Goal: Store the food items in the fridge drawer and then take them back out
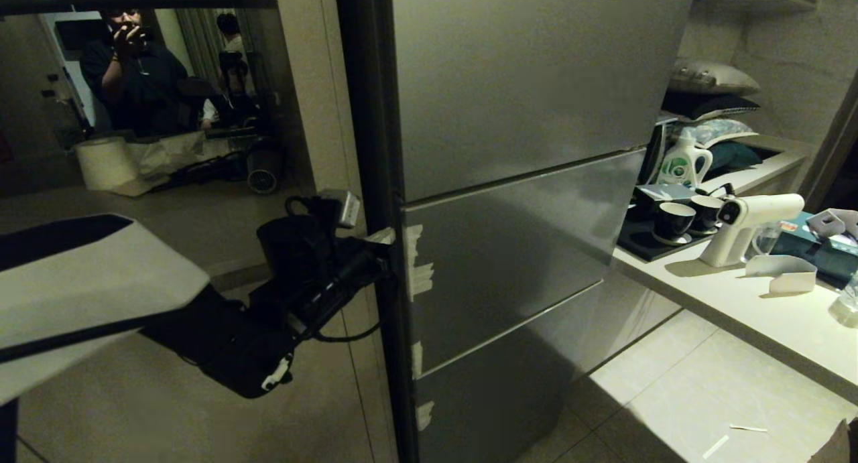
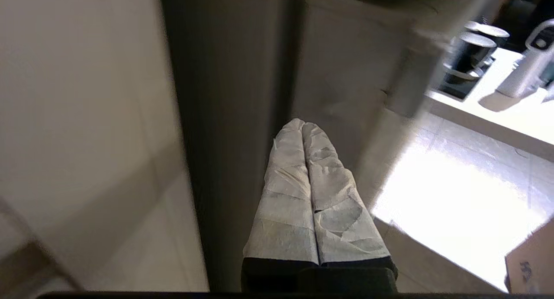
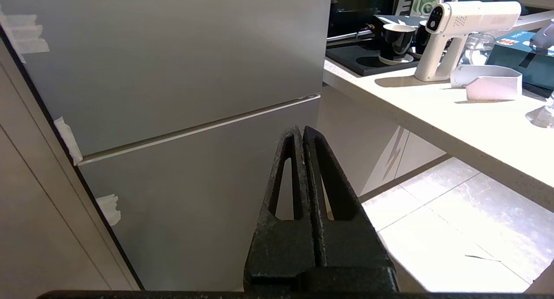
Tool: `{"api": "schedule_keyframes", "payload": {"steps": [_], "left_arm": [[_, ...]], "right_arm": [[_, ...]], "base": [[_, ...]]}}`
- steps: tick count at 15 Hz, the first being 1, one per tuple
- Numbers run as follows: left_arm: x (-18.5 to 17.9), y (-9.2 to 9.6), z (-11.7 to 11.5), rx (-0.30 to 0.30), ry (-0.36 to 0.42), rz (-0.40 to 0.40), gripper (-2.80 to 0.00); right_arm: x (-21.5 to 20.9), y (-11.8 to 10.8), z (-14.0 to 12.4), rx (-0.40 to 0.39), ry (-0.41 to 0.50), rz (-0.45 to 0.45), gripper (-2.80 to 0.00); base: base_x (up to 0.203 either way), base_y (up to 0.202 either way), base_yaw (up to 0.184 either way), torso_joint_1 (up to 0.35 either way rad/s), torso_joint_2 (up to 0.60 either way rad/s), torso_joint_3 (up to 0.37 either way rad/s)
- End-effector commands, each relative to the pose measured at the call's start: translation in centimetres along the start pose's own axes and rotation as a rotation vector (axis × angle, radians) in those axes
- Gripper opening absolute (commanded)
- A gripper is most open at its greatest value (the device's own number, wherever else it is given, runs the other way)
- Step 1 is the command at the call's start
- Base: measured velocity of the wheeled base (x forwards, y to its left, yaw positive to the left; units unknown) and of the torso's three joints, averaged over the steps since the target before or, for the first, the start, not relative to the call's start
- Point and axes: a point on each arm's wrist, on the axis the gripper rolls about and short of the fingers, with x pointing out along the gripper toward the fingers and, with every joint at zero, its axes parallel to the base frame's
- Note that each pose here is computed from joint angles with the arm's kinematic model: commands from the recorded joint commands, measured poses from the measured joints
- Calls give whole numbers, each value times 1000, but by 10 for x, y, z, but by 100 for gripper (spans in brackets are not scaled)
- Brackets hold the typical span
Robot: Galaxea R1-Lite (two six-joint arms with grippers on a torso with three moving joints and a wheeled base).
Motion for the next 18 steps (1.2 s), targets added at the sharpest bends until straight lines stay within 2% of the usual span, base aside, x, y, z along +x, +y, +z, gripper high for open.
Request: {"api": "schedule_keyframes", "payload": {"steps": [1, 7, 18], "left_arm": [[1, -4, -2, -1, 0, -12, -280], [1, -7, -3, 0, -1, -33, -280], [-4, -16, -8, 11, 26, -162, -280]], "right_arm": [[2, 0, -9, 0, 31, -1, -280], [2, 0, -9, 0, 31, -1, -280], [2, 0, -9, 0, 31, -1, -280]], "base": [[0, 0, 0, 0, 0, 0], [0, 0, 0, 0, 0, 0], [0, 0, 0, 0, 0, 0]]}}
